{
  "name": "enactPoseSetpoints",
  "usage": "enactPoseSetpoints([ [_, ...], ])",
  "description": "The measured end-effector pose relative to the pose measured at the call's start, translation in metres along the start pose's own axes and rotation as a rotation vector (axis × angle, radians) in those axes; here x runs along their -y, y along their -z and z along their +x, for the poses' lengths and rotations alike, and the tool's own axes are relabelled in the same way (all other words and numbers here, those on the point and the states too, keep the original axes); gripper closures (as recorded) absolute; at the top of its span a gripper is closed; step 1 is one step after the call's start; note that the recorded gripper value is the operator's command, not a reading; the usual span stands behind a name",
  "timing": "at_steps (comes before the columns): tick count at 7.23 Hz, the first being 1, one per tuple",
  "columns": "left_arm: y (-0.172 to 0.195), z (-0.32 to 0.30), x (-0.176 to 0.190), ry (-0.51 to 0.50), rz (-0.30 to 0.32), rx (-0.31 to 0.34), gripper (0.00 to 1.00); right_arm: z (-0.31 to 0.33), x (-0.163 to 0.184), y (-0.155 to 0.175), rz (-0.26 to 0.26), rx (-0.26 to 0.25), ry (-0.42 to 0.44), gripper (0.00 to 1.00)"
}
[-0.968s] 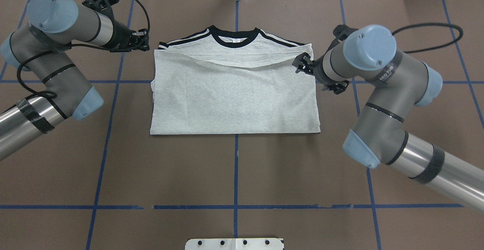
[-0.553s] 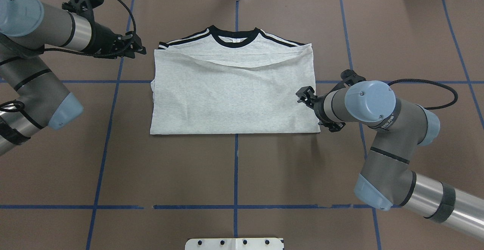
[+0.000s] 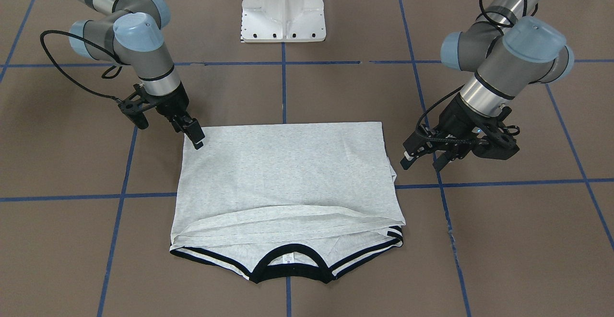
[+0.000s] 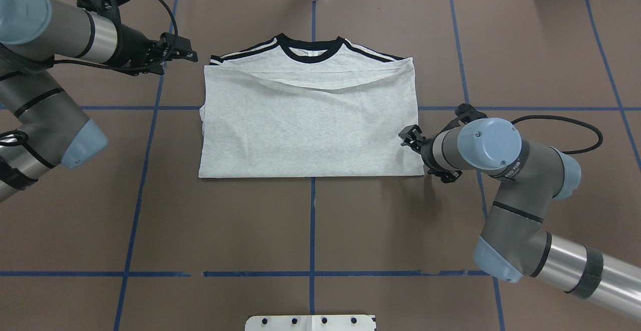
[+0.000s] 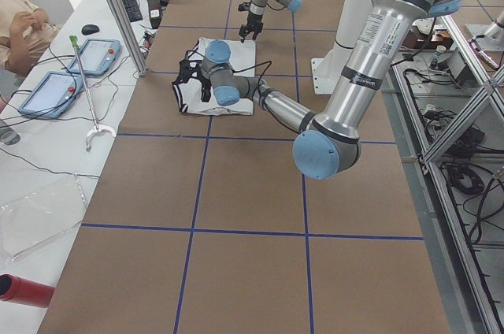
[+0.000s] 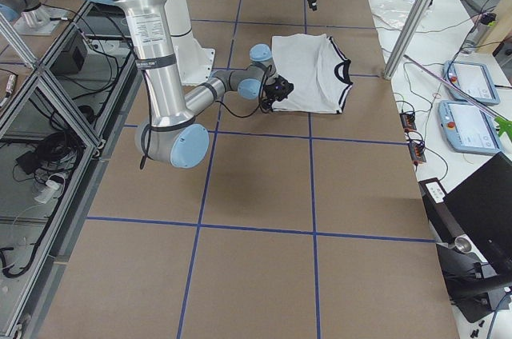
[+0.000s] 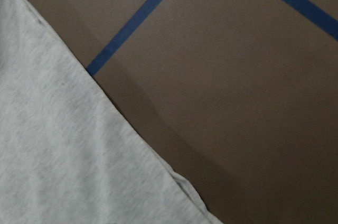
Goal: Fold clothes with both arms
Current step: 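Move the right gripper to the folded edge corner nearest it, then grasp the folded corner with the right gripper and drag the shirt toward it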
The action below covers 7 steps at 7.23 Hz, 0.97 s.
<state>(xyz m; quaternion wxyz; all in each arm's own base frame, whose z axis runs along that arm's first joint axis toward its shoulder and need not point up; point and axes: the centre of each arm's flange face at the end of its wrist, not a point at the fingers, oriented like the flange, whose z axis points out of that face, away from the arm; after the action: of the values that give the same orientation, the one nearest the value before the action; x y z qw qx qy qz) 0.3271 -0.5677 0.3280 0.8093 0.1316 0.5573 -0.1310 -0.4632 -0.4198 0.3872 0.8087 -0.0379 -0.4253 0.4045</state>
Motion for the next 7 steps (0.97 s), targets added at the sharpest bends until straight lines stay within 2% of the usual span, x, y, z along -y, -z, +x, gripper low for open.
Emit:
enactPoseSetpoints([
  [4, 0.002, 0.002, 0.002, -0.001, 0.004, -0.004, 0.00, 0.005, -0.002, 0.001, -0.008, -0.010, -0.006, 0.21],
  [5, 0.003, 0.001, 0.002, 0.000, 0.006, -0.003, 0.00, 0.006, -0.006, 0.002, -0.019, -0.011, -0.012, 0.34],
  [6, 0.004, 0.000, 0.004, 0.002, 0.010, -0.001, 0.00, 0.007, -0.009, 0.003, -0.027, -0.013, -0.014, 0.71],
  [7, 0.005, -0.002, 0.007, 0.005, 0.016, 0.001, 0.00, 0.008, -0.013, 0.003, -0.032, -0.014, -0.018, 1.00],
])
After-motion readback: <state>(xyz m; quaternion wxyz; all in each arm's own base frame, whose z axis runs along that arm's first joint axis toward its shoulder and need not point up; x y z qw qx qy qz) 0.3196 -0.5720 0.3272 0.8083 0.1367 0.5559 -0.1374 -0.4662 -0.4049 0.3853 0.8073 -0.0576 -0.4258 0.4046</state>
